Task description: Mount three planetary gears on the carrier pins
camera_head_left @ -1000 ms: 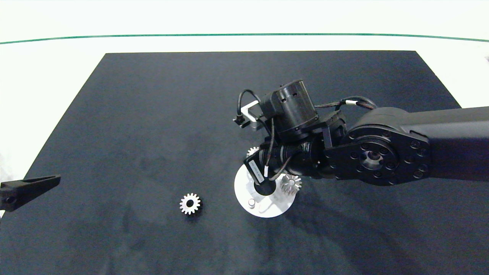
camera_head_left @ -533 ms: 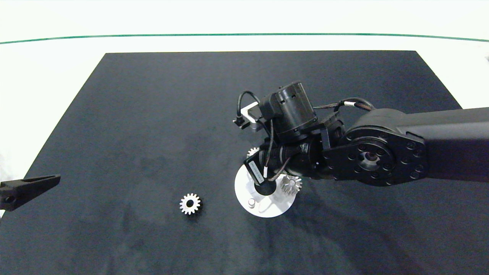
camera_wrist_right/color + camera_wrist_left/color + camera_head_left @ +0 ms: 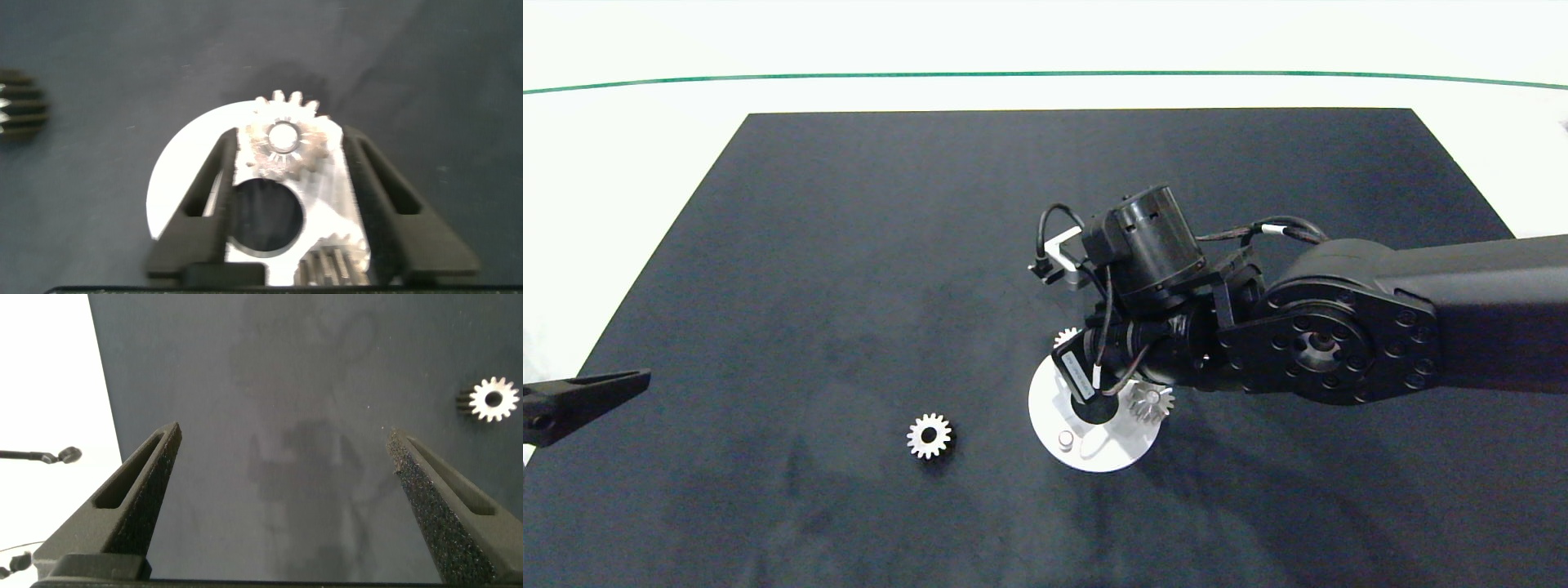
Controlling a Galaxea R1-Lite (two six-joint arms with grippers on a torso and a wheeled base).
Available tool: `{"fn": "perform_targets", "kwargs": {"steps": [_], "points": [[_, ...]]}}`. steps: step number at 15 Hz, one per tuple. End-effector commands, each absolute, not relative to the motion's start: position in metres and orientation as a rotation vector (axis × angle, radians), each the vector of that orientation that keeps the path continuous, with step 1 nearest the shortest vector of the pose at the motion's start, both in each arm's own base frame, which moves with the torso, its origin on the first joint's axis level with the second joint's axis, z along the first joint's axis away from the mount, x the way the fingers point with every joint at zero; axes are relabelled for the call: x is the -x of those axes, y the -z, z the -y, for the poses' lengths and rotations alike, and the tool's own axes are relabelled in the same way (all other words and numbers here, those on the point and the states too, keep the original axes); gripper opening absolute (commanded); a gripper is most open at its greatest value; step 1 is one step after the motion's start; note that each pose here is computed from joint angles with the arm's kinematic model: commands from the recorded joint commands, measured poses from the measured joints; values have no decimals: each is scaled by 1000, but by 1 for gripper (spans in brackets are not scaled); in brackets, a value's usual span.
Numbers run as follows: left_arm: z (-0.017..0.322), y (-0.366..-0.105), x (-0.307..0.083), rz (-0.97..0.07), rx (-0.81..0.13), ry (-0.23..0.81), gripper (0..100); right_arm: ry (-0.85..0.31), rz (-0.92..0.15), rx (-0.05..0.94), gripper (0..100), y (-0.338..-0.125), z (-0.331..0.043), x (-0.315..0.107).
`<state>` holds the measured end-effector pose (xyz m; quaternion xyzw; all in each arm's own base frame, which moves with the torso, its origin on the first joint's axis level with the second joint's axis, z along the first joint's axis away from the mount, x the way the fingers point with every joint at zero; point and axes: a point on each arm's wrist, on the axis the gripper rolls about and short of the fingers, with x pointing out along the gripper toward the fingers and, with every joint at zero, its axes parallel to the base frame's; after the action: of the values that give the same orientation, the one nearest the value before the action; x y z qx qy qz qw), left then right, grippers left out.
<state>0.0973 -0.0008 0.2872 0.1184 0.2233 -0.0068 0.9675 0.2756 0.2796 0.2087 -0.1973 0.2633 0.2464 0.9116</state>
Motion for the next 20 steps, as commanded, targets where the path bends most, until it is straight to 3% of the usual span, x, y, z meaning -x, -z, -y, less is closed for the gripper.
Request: {"fn": "perform_targets", "kwargs": {"steps": [1,4,6,8,9,10,13,15,17,20], "points": [[2,-291,-94,-430,-233,22,100,-473,-530,412,100,-212,-276,-274],[2,-292,-93,-425,-232,23,100,-451,-479,401,100,-236,-262,-258],[2,-290,-94,-433,-228,27,100,-443,-415,364,100,-265,-245,-230],[6,-286,-96,-448,-228,68,100,-436,-389,353,100,-279,-203,-196],[13,-288,-97,-437,-243,135,100,-428,-375,338,100,-283,-182,-179],[20,-286,-102,-447,-255,190,100,-428,-364,328,100,-284,-162,-161],[27,-278,-120,-509,-276,224,100,-428,-322,303,100,-280,-115,-118],[30,-274,-121,-524,-308,244,100,-402,-297,282,100,-283,-101,-110],[40,-260,-119,-547,-417,356,100,-328,-267,268,100,-287,-82,-106],[52,-247,-122,-589,-469,441,100,-312,-246,269,100,-290,-77,-104]]}}
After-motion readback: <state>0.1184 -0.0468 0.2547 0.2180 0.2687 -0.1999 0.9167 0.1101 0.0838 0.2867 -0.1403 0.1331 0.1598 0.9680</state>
